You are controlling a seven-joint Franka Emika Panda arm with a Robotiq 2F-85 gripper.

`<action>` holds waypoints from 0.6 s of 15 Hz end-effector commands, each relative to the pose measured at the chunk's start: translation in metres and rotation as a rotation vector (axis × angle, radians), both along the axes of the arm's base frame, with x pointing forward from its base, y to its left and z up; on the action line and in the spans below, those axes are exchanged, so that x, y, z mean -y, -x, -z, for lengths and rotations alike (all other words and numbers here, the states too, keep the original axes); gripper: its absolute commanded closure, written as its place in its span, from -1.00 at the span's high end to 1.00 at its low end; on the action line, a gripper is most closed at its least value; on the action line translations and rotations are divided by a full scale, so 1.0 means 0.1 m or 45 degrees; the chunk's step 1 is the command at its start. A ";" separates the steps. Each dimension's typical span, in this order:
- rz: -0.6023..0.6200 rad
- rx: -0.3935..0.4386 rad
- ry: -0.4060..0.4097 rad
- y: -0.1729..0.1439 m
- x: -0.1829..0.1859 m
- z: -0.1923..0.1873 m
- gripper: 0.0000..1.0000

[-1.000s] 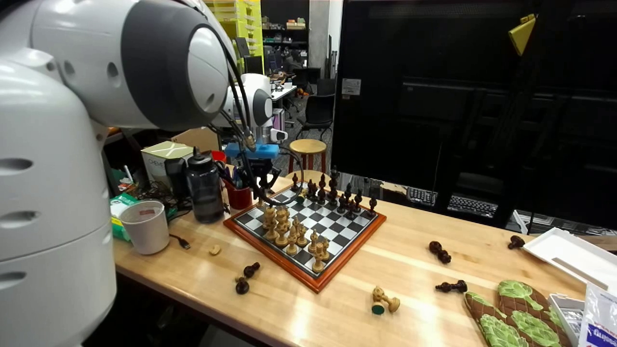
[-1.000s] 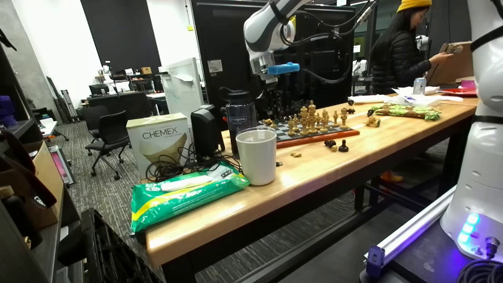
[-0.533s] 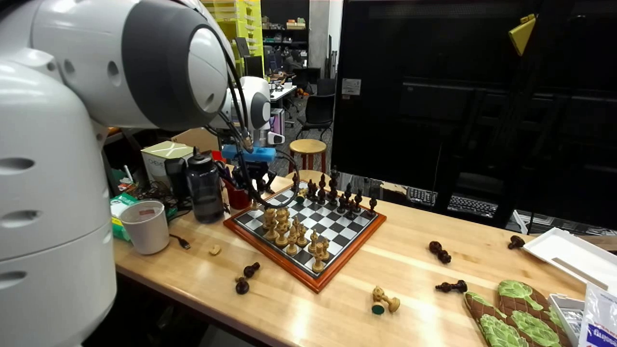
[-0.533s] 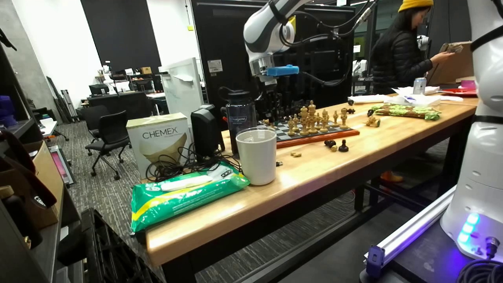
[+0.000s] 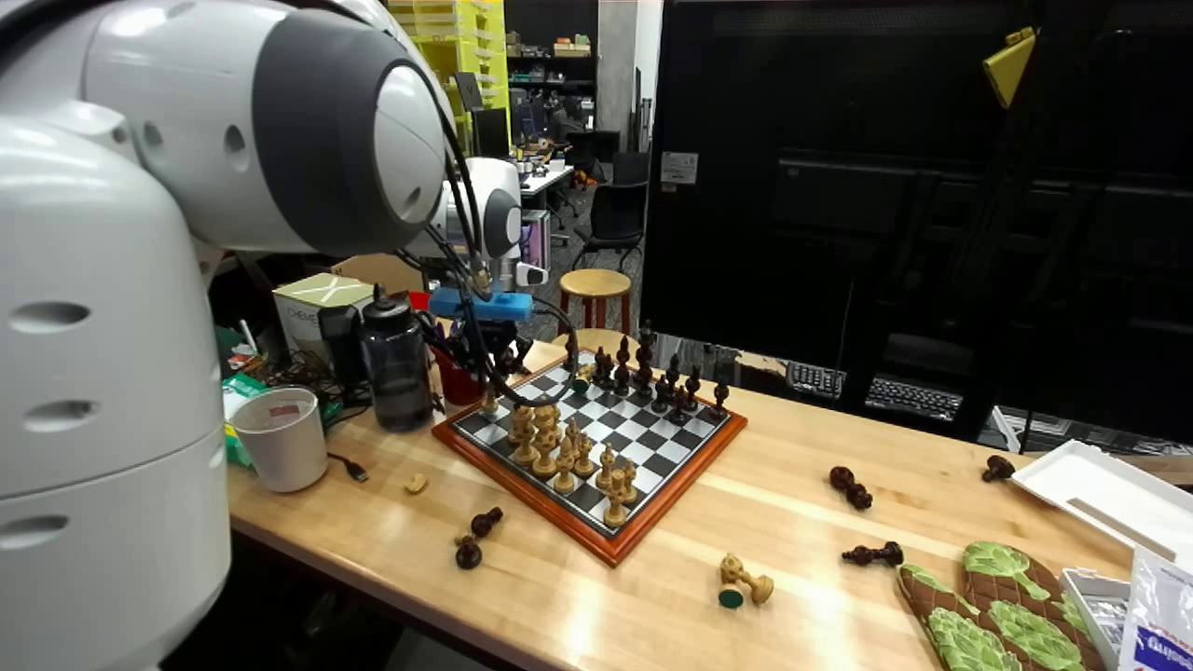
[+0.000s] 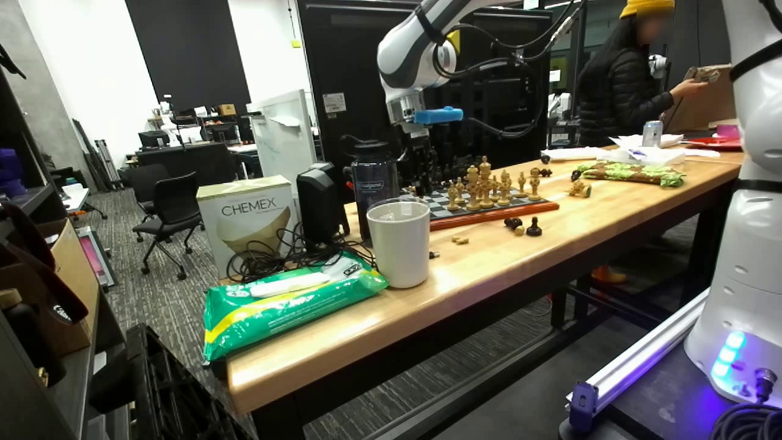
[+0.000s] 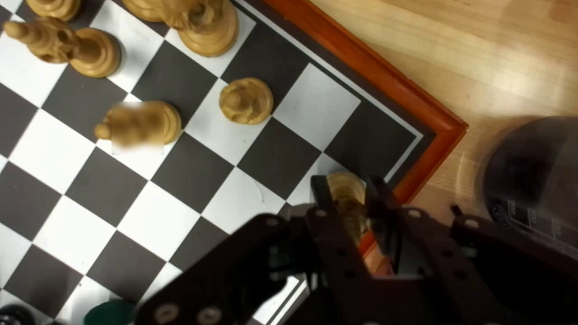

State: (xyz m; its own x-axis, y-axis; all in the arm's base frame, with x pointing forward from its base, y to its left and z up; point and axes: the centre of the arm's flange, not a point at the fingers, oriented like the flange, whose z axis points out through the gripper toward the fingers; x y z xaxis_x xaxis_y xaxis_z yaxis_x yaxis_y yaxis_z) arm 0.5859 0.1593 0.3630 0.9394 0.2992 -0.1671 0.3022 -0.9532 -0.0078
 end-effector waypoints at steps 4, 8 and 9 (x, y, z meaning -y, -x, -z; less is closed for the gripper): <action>-0.046 0.017 0.002 0.02 -0.02 0.06 -0.88; -0.063 0.016 0.025 0.02 -0.02 0.07 -0.17; -0.064 0.018 0.028 0.02 -0.02 0.07 0.01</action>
State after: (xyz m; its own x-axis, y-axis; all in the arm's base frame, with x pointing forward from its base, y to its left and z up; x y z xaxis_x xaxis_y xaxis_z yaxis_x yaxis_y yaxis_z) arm 0.5879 0.1588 0.3554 0.9325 0.3195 -0.1683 0.3243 -0.9460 0.0012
